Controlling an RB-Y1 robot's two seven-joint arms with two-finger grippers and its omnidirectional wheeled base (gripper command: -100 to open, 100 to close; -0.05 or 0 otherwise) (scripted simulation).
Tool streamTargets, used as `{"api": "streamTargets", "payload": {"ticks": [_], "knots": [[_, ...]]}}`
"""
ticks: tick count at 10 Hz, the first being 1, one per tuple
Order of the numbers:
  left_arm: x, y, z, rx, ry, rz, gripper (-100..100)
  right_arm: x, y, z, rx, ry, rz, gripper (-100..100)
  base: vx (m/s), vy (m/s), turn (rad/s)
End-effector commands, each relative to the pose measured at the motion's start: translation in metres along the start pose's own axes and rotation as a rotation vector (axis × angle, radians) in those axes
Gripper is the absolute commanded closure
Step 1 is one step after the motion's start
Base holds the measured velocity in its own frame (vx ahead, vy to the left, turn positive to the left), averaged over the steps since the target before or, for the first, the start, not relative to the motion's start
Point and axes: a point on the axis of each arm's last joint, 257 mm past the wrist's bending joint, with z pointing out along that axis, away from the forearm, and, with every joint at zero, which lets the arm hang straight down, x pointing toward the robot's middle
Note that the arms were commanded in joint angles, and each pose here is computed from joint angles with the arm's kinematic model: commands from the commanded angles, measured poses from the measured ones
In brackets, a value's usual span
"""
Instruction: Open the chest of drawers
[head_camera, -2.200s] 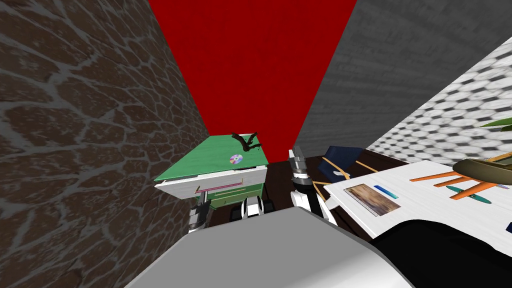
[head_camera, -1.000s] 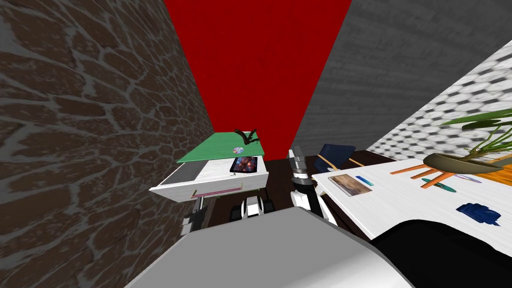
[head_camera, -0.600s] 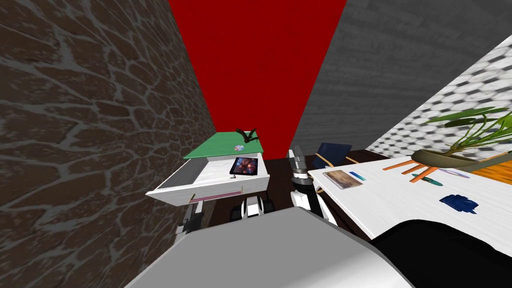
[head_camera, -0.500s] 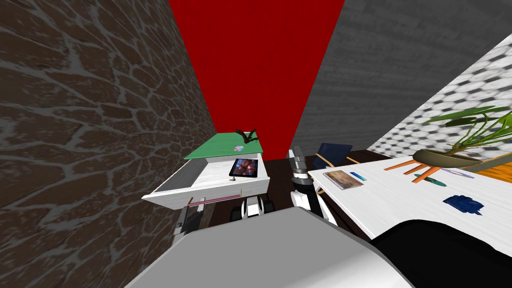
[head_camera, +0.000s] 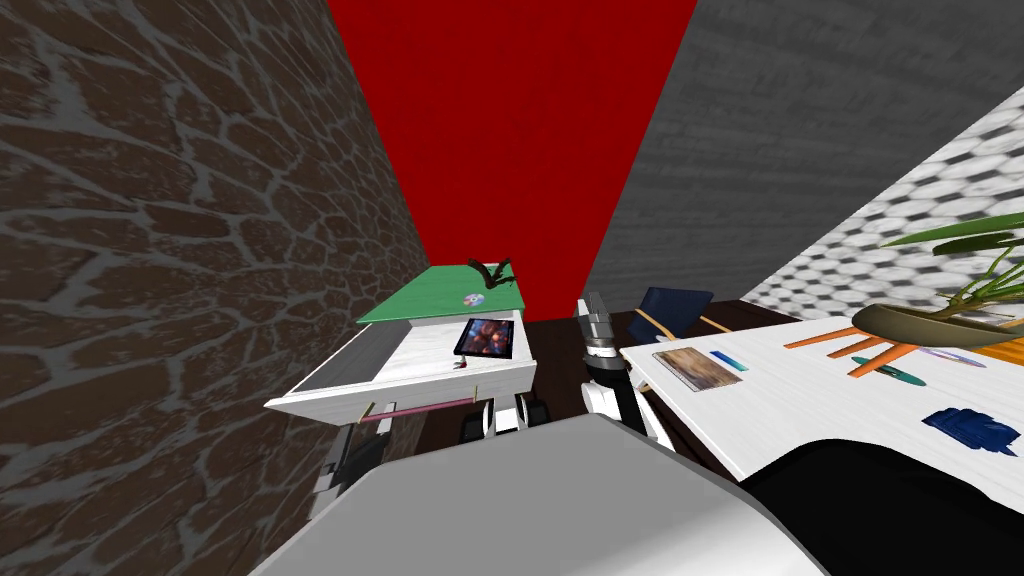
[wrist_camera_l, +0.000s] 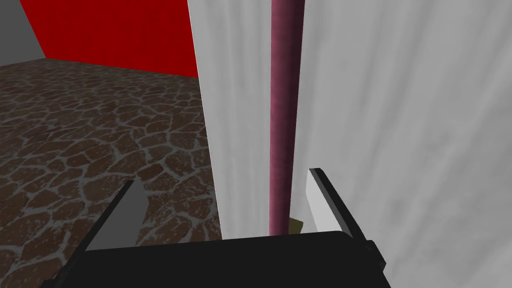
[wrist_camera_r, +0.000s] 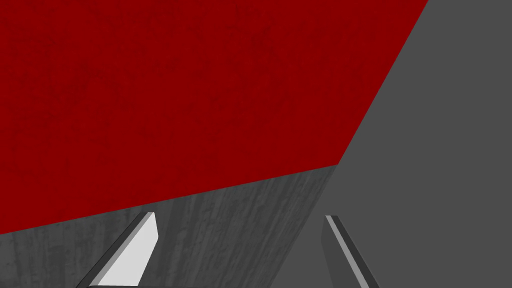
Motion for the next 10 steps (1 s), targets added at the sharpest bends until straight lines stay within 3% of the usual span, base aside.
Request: {"api": "streamTargets", "payload": {"ticks": [1, 3, 4, 5, 10], "knots": [[-0.0092, -0.0161, -0.0001, -0.001, 0.005, -0.009, -100, 0.0000, 0.0000, 0.0000, 0.000, 0.000, 0.000, 0, 0.048, -0.047, 0.016], [-0.0119, -0.0231, 0.0001, 0.000, 0.009, -0.013, -100, 0.0000, 0.0000, 0.0000, 0.000, 0.000, 0.000, 0, 0.026, -0.025, 0.007], [-0.0115, -0.0166, -0.0026, -0.013, 0.003, -0.010, -100, 0.0000, 0.0000, 0.0000, 0.000, 0.000, 0.000, 0, 0.013, -0.006, 0.007], [-0.0121, -0.0163, -0.0032, -0.017, 0.002, -0.011, 0, 0.0000, 0.0000, 0.0000, 0.000, 0.000, 0.000, 0, 0.000, 0.000, 0.000], [-0.0132, -0.0137, -0.0053, -0.028, -0.002, -0.009, 0, 0.0000, 0.0000, 0.0000, 0.000, 0.000, 0.000, 0, 0.000, 0.000, 0.000]]}}
